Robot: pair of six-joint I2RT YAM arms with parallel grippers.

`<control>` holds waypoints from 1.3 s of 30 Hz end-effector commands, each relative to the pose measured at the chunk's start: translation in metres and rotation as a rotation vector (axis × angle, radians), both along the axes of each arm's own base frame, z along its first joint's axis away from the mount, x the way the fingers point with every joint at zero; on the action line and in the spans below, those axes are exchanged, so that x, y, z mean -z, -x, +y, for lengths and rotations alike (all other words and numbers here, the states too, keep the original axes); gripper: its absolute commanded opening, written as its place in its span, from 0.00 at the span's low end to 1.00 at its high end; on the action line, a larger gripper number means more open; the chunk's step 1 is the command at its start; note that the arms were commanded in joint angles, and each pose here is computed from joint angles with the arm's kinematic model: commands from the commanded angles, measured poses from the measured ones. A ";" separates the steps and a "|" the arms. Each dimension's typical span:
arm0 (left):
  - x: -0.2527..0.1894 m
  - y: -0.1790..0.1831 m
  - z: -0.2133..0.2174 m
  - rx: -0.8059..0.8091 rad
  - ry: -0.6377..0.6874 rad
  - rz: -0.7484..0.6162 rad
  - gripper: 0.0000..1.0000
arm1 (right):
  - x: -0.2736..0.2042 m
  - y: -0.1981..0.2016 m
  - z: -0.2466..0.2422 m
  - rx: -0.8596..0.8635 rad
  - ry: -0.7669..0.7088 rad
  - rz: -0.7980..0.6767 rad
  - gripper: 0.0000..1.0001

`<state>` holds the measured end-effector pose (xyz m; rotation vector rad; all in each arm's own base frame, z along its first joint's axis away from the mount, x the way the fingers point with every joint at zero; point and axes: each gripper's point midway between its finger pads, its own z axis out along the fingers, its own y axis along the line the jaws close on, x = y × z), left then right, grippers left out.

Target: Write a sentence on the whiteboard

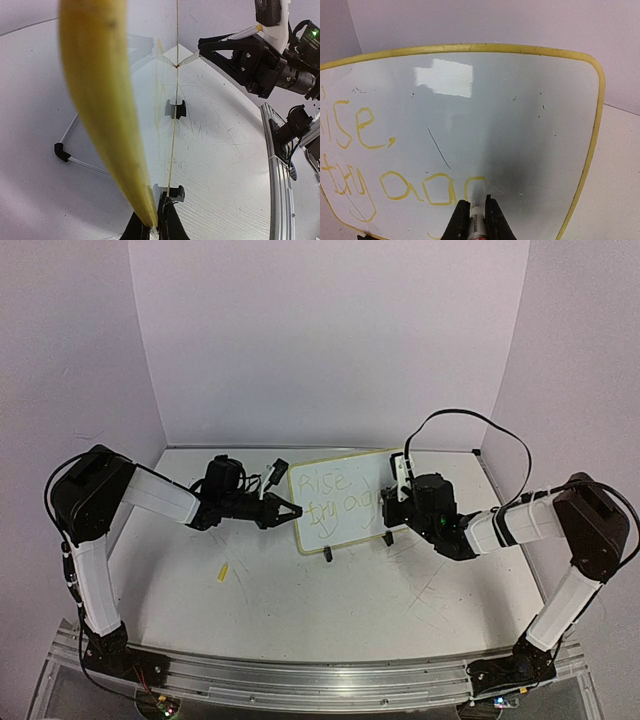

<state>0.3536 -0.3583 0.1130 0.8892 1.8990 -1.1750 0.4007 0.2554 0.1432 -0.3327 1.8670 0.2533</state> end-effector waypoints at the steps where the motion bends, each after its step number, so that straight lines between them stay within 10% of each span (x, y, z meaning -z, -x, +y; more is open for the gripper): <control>1: 0.036 -0.021 0.022 -0.113 -0.156 -0.032 0.00 | -0.011 -0.012 -0.009 0.073 0.010 -0.041 0.00; 39: 0.037 -0.021 0.022 -0.112 -0.157 -0.035 0.00 | -0.007 -0.009 -0.006 0.050 -0.004 -0.033 0.00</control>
